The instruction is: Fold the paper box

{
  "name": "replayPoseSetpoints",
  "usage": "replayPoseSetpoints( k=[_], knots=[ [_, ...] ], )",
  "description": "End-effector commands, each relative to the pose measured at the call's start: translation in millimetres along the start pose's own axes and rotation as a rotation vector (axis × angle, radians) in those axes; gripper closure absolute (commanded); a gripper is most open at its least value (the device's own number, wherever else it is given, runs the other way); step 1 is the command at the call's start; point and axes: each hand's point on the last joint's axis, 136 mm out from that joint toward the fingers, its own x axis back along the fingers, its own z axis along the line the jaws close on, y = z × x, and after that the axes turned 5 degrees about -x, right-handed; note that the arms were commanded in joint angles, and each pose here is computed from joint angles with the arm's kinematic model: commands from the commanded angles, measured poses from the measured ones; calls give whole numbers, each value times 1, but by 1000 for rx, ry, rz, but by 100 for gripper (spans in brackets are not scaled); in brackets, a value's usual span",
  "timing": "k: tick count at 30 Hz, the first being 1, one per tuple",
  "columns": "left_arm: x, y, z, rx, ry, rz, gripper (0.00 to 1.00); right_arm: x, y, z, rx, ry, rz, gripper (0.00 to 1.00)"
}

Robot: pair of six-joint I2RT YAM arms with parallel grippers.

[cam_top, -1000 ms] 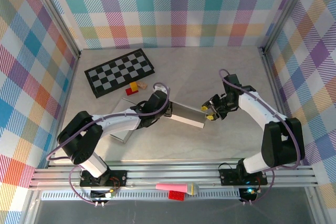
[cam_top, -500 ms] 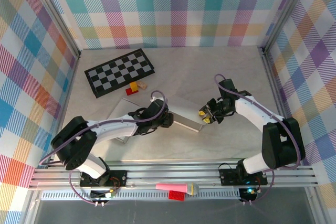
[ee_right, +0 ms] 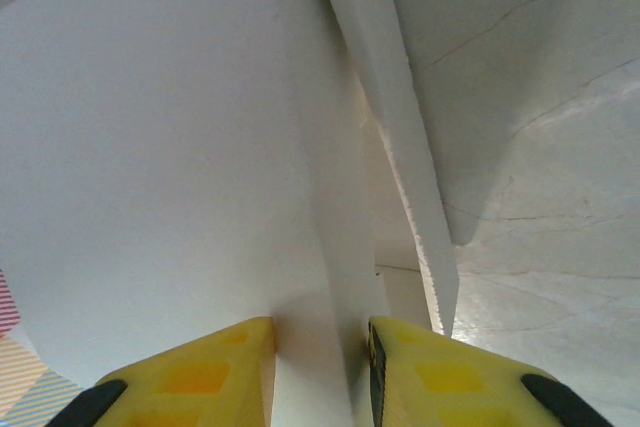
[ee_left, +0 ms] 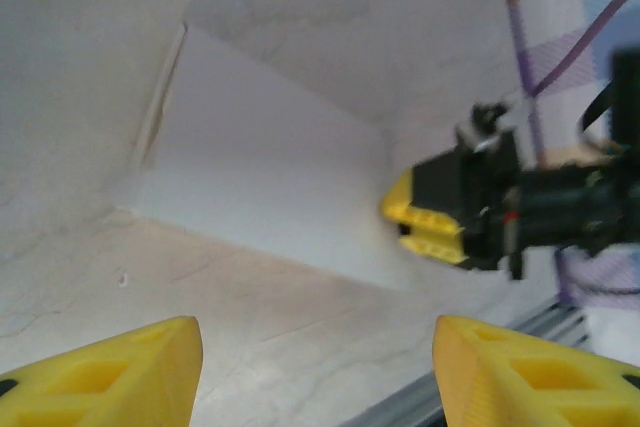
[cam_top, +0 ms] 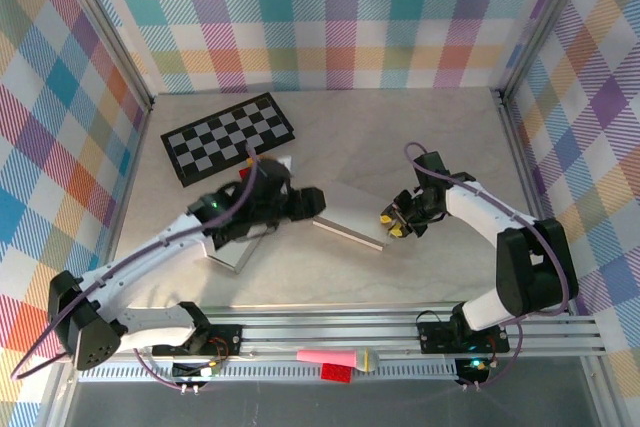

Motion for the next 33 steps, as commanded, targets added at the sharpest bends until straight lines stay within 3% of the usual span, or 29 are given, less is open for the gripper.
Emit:
replayPoseSetpoints(
  k=[1, 6, 12, 24, 33],
  knots=[
    [-20, 9, 39, 84, 87, 169, 39, 1, 3, -1, 57, -42, -12, 70],
    [-74, 33, 54, 41, 107, 322, 44, -1, 7, -1, 93, -63, -17, 70],
    [-129, 11, 65, 70, 80, 457, 57, -3, 9, 3, 108, -73, -7, 70],
    [-149, -32, 73, 89, 99, 529, 60, -8, 13, 3, 120, -93, 5, 70],
    [-149, -39, 76, 79, 111, 529, 64, -11, 16, 2, 137, -106, 6, 73]
  ],
)
